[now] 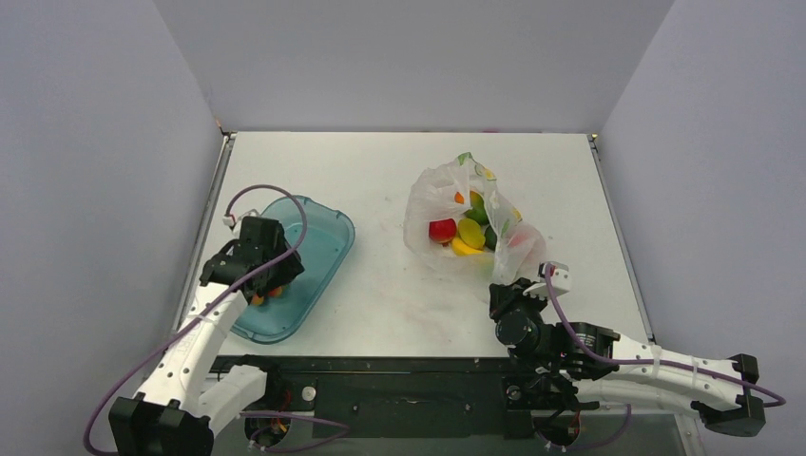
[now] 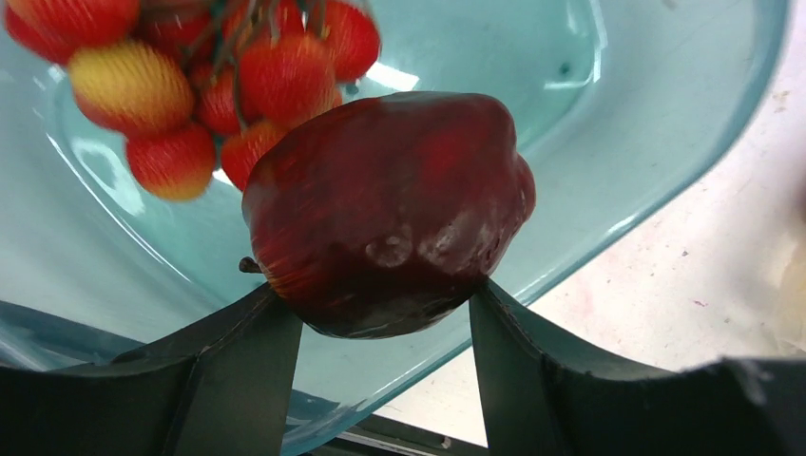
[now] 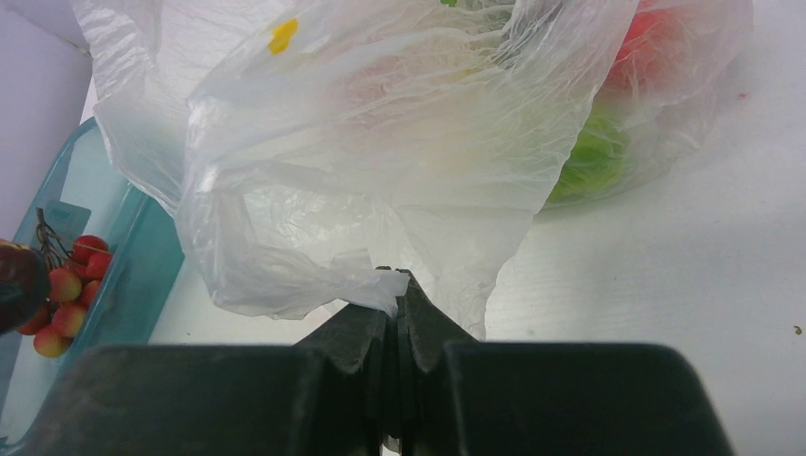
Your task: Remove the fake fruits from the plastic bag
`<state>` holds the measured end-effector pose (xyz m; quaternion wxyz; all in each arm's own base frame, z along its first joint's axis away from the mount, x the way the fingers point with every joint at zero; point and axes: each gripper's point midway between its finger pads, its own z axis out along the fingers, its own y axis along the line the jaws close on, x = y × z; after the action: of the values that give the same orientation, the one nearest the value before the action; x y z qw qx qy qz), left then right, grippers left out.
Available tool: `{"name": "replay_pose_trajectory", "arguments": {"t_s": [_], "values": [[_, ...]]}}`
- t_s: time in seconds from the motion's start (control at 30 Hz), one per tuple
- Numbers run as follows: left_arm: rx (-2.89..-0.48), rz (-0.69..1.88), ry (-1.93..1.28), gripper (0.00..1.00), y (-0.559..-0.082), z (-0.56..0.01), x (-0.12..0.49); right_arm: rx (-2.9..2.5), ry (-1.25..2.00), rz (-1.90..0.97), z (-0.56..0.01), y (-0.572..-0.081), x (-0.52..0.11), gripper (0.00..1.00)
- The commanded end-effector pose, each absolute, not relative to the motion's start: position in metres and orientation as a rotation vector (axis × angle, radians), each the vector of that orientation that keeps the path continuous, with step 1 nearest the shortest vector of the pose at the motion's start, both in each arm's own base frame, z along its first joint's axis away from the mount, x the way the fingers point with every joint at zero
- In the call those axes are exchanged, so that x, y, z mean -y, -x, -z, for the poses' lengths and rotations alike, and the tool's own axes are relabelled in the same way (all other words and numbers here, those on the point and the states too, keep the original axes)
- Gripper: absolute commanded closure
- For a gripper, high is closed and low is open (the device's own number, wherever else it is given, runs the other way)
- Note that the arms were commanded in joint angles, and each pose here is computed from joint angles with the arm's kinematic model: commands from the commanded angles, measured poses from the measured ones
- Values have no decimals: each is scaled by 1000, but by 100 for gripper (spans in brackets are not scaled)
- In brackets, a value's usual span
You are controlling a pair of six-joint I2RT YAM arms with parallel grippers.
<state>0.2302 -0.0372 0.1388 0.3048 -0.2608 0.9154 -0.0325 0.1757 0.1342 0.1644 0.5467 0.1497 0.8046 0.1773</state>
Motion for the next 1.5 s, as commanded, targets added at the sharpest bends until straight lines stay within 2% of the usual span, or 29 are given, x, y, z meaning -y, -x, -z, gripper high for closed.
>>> {"name": "replay_pose_trajectory", "arguments": {"t_s": [0.0, 0.33, 0.47, 0.5, 0.67, 0.8, 0.87, 1.03, 1.2, 1.47], "values": [[-2322, 200, 955, 100, -223, -116, 42, -1870, -376, -388, -175, -181, -130, 100], [-2216, 69, 1154, 99, -195, -85, 14, -1871, -381, -385, -174, -182, -128, 100], [-2176, 96, 1146, 77, -194, -92, 13, -1867, -385, -385, -175, -182, -127, 100], [-2173, 104, 1142, 67, -193, -94, 13, -1868, -383, -384, -175, -182, -127, 100], [-2139, 136, 1134, 35, -190, -110, 12, -1870, -381, -379, -175, -183, -128, 100], [-2137, 142, 1153, 23, -185, -117, 12, -1873, -378, -376, -175, -183, -129, 100], [-2132, 157, 1177, 20, -184, -120, 14, -1872, -379, -377, -175, -183, -129, 100], [-2084, 281, 1089, 21, -197, -145, 25, -1873, -379, -381, -175, -183, -129, 100], [-2015, 634, 781, 25, -226, -195, 74, -1871, -381, -384, -175, -183, -129, 100], [-1906, 1215, 507, 30, -238, -245, 157, -1870, -382, -386, -176, -183, -129, 100]]}}
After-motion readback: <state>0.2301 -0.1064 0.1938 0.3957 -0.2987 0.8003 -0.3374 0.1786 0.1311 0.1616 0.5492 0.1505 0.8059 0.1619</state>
